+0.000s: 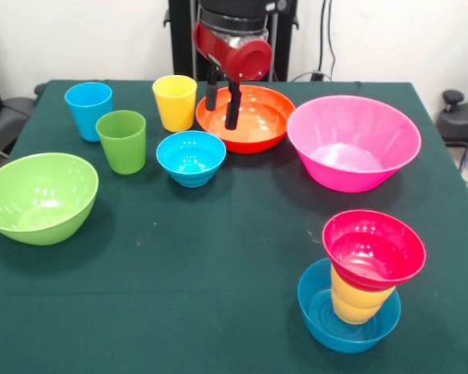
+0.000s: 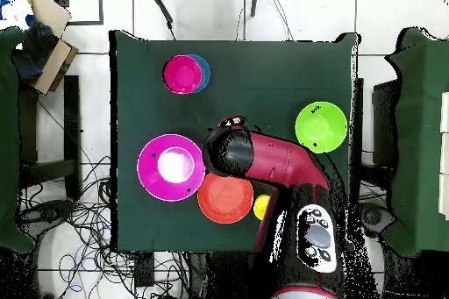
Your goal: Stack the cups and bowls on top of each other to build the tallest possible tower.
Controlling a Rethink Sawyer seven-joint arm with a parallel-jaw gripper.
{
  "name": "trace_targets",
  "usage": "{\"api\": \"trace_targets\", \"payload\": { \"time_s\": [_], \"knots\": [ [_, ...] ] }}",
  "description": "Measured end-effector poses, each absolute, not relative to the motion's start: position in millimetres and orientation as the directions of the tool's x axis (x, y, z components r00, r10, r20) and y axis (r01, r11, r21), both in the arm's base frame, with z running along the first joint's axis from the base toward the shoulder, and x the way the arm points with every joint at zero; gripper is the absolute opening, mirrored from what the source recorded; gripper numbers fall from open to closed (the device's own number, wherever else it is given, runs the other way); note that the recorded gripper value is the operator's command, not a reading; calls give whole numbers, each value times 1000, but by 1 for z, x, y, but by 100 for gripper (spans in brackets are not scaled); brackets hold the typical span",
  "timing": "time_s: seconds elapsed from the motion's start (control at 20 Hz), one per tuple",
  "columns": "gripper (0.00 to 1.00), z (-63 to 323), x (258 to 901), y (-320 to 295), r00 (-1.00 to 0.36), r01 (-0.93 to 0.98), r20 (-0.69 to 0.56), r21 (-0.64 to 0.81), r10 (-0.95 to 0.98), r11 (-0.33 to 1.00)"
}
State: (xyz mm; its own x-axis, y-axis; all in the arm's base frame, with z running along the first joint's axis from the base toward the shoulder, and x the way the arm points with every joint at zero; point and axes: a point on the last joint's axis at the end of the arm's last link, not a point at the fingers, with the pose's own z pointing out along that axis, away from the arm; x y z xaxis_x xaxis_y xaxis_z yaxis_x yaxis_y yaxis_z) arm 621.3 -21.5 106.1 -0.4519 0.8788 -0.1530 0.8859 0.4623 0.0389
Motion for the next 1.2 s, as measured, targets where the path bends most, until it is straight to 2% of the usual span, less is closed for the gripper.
{"api": "trace_targets", "payload": {
  "time_s": [1.2],
  "knots": [
    [100,26,576,17,-427,903,-43,-71,903,424]
  ]
}}
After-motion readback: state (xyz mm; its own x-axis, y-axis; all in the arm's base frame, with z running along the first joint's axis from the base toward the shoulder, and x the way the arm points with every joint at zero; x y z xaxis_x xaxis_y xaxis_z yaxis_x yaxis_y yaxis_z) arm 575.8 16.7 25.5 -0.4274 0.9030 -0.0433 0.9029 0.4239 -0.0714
